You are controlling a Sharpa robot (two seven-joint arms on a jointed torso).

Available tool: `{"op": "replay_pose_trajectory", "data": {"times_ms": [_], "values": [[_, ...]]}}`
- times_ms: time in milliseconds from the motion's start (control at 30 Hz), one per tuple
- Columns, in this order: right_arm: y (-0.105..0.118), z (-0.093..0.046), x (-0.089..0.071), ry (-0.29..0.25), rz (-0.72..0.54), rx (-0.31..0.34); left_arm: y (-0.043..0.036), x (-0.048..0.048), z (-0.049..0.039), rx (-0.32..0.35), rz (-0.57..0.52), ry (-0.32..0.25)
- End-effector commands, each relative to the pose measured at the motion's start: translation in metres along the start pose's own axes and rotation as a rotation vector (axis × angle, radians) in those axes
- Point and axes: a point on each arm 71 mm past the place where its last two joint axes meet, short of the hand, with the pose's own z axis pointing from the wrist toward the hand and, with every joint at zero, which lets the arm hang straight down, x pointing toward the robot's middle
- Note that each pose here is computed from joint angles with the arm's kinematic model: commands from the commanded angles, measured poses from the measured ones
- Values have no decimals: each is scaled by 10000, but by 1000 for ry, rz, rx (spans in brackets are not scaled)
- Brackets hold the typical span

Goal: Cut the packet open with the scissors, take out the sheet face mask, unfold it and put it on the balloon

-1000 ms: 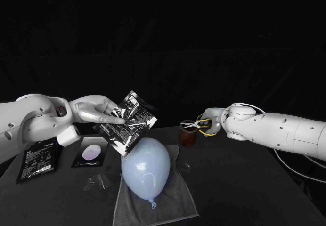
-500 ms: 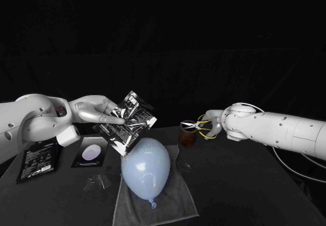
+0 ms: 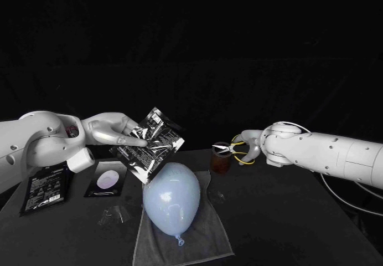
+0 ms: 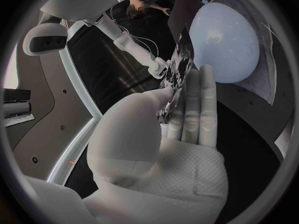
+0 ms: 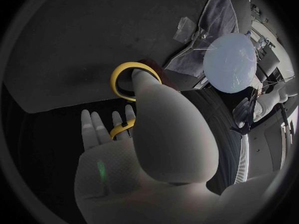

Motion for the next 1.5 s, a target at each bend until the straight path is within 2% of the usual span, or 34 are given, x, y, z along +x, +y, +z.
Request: {"op": "replay_pose_trajectory", "data": {"times_ms": [33, 200, 433, 967, 1500], "values": [[32, -6, -39, -46, -25, -31, -16, 5, 3, 11, -6, 9], [30, -9, -92, -91, -20, -42, -15, 4, 3, 11, -6, 9], [44, -4, -64, -35, -51, -24, -15, 4, 4, 10, -7, 9], [51, -13, -75, 10, -89, 19, -11, 2, 0, 8, -8, 8], [77, -52, -176, -66, -53, -15, -8, 0, -2, 7, -10, 9]]}}
